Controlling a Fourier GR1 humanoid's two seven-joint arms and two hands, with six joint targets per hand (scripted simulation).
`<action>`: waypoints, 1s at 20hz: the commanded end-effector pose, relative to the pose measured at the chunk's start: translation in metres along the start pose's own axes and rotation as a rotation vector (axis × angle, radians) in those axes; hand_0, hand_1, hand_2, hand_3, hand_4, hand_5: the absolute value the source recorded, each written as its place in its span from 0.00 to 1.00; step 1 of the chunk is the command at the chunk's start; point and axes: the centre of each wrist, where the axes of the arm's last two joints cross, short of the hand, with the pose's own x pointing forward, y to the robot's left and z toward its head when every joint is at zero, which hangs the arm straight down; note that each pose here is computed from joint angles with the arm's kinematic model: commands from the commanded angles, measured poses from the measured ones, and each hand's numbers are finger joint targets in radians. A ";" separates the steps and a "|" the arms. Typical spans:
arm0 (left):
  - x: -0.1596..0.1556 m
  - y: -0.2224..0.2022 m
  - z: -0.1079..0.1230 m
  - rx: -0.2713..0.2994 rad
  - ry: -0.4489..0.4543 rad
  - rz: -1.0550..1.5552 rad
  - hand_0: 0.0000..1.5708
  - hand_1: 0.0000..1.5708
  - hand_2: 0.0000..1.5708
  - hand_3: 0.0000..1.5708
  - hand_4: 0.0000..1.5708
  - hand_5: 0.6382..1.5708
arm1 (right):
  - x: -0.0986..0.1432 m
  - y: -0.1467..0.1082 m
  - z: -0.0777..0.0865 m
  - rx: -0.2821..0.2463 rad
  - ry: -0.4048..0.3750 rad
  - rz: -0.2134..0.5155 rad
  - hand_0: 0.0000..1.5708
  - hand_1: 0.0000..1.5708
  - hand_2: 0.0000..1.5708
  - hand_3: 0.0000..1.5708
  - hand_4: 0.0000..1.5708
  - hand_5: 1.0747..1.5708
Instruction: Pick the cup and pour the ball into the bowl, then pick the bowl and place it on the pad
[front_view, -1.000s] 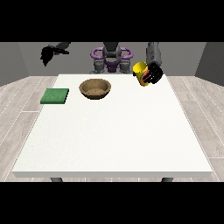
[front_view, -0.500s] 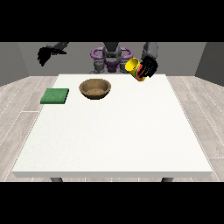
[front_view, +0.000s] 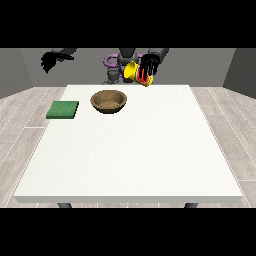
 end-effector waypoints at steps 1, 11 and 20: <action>0.046 0.003 -0.004 0.017 -0.143 -0.205 0.96 0.96 1.00 1.00 0.90 0.79 | 0.000 -0.019 0.005 -0.026 -0.011 -0.020 0.00 0.00 0.00 0.00 0.00 1.00; 0.096 -0.018 0.012 -0.074 -0.427 -0.781 0.97 0.97 1.00 1.00 0.96 0.63 | -0.002 -0.015 -0.001 0.017 0.021 -0.024 0.00 0.00 0.00 0.00 0.00 1.00; 0.124 -0.006 0.011 -0.043 -0.553 -0.940 0.92 0.92 1.00 1.00 0.97 0.53 | -0.007 -0.015 -0.002 -0.023 0.000 -0.021 0.00 0.00 0.00 0.00 0.00 1.00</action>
